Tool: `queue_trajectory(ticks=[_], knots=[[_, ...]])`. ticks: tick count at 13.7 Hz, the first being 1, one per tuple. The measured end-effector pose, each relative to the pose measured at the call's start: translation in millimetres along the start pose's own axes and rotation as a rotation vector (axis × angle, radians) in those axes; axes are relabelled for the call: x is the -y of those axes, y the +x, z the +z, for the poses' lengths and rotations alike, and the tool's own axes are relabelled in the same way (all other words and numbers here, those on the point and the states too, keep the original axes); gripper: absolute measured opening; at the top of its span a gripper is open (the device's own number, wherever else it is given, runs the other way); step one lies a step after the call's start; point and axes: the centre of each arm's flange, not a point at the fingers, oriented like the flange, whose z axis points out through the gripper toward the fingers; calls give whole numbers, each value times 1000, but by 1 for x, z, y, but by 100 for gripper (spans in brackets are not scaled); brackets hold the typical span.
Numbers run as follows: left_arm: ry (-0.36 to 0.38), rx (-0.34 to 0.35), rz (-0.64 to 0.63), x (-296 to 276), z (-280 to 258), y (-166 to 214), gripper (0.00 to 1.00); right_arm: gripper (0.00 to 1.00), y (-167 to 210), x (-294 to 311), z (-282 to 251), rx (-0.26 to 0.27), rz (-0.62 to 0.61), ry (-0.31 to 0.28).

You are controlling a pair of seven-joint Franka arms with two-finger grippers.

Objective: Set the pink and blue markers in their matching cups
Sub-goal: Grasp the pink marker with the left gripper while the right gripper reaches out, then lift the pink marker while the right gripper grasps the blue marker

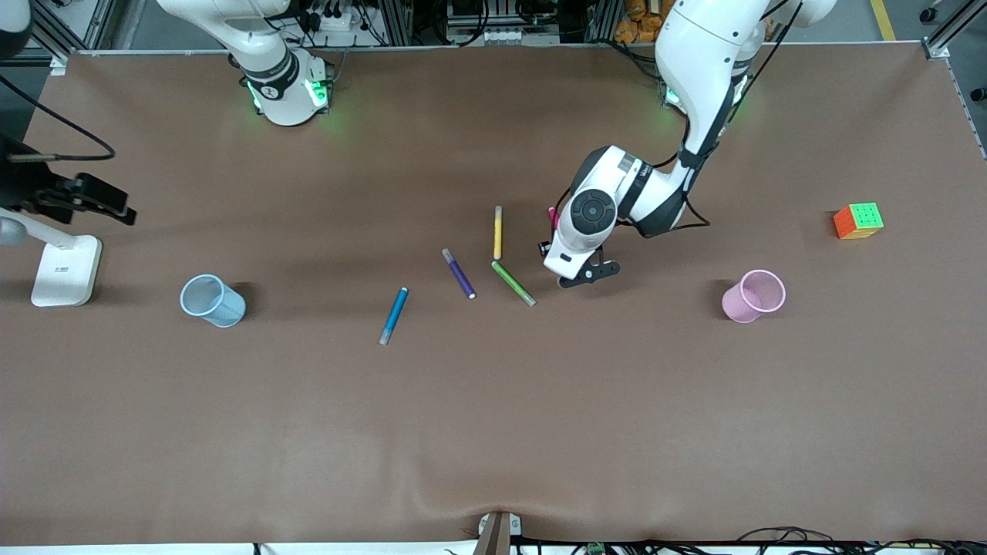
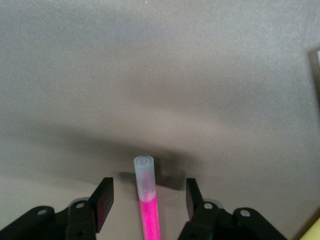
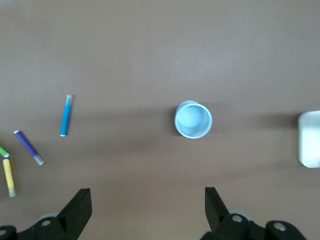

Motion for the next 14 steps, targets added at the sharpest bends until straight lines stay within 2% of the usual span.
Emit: queue_trajectory(ticks=[1, 2, 3, 4, 6, 8, 11, 14], knots=[[0, 0, 0, 0, 0, 0, 66, 100, 6, 6, 9, 1, -8, 6], [1, 1, 0, 0, 1, 0, 59, 100, 15, 13, 21, 2, -17, 7], [2, 2, 0, 0, 1, 0, 59, 100, 25, 21, 39, 10, -28, 5], [2, 2, -1, 0, 2, 0, 54, 100, 36, 28, 59, 21, -35, 5], [4, 4, 1, -1, 4, -1, 51, 100, 55, 43, 102, 56, -47, 22], [4, 4, 1, 0, 5, 0, 48, 100, 69, 63, 147, 104, -54, 64], [0, 2, -6, 1, 3, 4, 17, 100, 86, 97, 213, 137, -65, 78], [-6, 2, -26, 8, -1, 15, 17, 100, 88, 156, 270, 142, -4, 48]])
